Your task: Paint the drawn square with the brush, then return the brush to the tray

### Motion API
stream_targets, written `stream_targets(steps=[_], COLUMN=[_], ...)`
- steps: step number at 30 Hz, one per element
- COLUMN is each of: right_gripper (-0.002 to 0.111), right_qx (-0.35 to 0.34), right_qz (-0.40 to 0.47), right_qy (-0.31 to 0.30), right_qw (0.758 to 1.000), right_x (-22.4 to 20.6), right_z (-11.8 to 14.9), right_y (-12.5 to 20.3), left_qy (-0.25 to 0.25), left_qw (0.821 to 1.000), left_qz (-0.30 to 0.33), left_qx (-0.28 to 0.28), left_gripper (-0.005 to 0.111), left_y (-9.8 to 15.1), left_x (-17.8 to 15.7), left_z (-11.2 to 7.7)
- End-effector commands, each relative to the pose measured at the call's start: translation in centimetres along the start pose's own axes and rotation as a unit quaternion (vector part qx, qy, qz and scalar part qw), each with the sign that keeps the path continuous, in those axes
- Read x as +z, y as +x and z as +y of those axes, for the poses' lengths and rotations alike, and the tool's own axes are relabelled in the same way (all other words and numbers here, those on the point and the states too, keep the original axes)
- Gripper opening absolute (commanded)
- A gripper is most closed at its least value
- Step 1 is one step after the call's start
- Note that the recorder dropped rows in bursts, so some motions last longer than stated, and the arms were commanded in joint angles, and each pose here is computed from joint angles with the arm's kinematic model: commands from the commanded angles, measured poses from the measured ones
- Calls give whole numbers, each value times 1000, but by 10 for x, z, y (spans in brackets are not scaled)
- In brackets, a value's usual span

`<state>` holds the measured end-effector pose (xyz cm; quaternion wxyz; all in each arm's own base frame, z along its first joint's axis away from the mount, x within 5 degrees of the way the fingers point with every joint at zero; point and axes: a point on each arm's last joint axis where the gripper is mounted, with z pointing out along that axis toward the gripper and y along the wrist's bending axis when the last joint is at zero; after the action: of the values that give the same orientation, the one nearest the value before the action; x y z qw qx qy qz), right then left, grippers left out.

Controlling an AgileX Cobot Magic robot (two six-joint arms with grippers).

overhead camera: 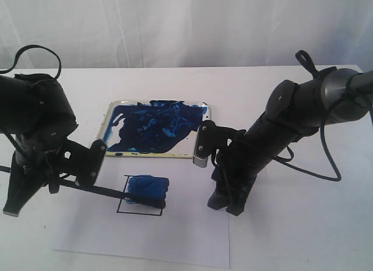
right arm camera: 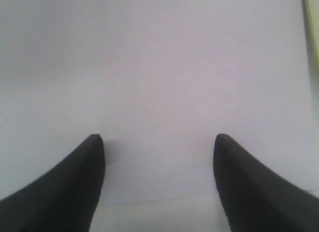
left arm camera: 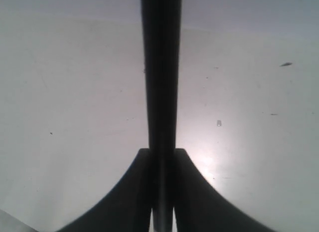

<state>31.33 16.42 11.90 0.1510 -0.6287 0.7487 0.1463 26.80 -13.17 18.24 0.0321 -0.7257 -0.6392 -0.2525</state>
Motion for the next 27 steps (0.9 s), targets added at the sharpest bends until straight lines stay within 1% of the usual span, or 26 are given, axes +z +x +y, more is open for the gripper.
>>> stream_targets(steps=[1,6,16,22,27], right_gripper=[60,60,60,60,60], right_qx=[-3,-3,-3,-2,-2], right_qz=[32,32,32,32,32], right_qy=[-21,-21,-21,-22,-22], right_qw=[999,999,999,999,999], right_x=[14,14,14,14,14], right_z=[4,4,4,4,4], right_y=[13,13,13,13,13], left_qy=[11,11,9,3,-14], left_qw=[999,998,991,987,984], left_qz=[42,52,134,161,175], left_qx=[14,15,28,24,8], left_gripper=[0,0,0,0,0], left_y=[4,6,21,26,29], left_x=[3,2,0,-2,-4], left_z=[-4,-4,-3,-2,1])
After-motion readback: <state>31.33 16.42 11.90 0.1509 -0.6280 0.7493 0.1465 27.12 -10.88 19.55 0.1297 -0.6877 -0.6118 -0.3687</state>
